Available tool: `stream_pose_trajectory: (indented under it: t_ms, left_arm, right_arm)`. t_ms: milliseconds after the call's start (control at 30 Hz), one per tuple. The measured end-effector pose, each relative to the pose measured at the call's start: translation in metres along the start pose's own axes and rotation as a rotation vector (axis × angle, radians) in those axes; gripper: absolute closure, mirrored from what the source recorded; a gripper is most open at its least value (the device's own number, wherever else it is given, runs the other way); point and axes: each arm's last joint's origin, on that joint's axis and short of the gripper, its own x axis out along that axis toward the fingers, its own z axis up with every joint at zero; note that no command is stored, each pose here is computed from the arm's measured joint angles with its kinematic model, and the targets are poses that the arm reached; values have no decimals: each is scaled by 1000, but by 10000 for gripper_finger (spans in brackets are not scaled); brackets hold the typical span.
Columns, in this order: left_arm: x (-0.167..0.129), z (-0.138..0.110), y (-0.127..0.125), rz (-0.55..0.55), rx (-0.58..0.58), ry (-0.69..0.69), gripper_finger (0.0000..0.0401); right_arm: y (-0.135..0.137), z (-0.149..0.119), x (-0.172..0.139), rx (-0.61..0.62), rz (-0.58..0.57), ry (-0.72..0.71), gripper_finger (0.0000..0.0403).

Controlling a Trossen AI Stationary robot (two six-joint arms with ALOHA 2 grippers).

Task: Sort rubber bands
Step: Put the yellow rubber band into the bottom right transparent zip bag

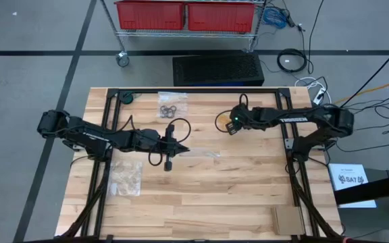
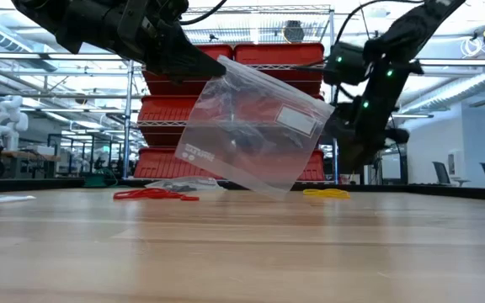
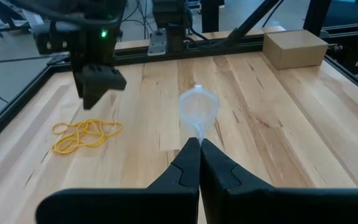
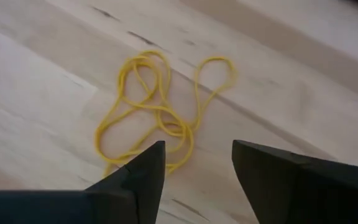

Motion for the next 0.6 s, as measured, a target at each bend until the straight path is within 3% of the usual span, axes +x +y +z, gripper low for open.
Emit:
stream_pose_trajectory:
  t_ms: [400, 600]
  left_arm:
    - [0, 0, 0, 0, 0, 4, 400]
    - [0, 0, 0, 0, -1, 4, 400]
  right_arm:
    - [1, -6, 27, -15, -31, 77, 272]
    - [2, -7, 28, -51, -32, 83, 329]
